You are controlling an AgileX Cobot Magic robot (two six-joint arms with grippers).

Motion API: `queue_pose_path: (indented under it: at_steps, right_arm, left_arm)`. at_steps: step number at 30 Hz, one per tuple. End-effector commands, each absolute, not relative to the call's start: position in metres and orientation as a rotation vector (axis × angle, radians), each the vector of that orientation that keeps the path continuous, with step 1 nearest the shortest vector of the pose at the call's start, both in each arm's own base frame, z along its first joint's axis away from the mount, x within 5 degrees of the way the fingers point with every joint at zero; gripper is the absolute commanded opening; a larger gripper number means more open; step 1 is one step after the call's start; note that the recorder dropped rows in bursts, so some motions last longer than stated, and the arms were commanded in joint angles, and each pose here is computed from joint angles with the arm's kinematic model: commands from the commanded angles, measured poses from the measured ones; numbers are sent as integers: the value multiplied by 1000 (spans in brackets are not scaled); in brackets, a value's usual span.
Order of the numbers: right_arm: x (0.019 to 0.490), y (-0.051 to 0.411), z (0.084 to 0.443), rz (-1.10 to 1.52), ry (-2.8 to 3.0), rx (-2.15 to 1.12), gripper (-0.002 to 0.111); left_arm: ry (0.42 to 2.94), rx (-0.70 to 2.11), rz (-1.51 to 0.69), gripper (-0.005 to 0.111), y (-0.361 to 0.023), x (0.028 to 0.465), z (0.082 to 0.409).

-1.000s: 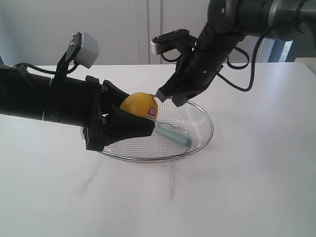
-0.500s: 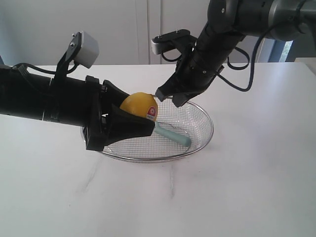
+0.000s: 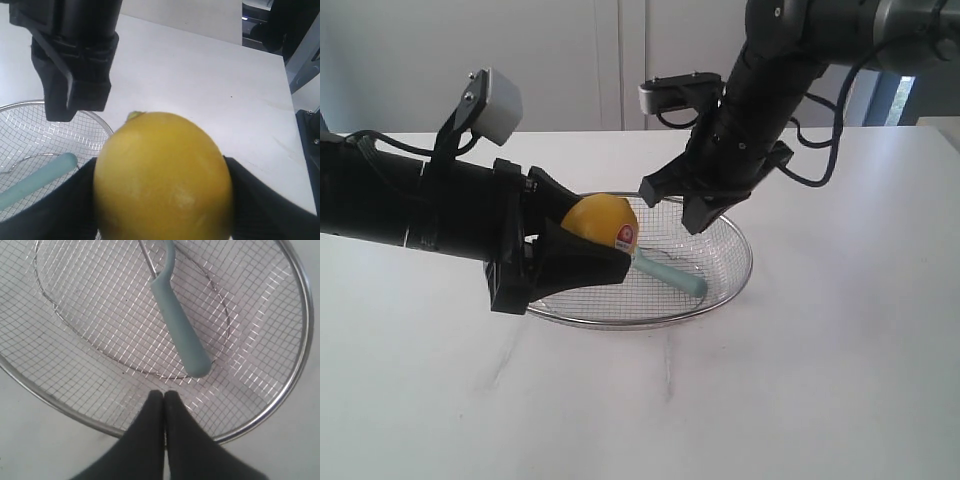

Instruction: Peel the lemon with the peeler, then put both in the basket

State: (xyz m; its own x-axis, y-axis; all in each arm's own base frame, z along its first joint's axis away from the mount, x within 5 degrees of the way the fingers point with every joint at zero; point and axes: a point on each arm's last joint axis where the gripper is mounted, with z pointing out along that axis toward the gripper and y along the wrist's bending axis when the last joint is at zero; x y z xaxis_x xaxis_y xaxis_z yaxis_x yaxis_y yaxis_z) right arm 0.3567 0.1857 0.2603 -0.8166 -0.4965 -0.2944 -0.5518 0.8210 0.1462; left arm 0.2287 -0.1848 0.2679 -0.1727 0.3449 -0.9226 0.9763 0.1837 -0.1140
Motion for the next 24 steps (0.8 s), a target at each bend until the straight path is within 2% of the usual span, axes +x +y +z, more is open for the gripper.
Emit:
queue_pose_path:
  at_steps: [1, 8, 24]
  right_arm:
    - [352, 176, 280, 325, 2753, -747, 0]
    - [357, 144, 291, 320, 2803, -577, 0]
    - [375, 63, 290, 265, 2883, -235, 0]
  left_arm:
    - [1639, 1267, -1040, 0, -186, 224, 271]
    - [1639, 1267, -1040, 0, -186, 224, 271]
    - [1640, 1266, -1038, 0, -186, 224, 271]
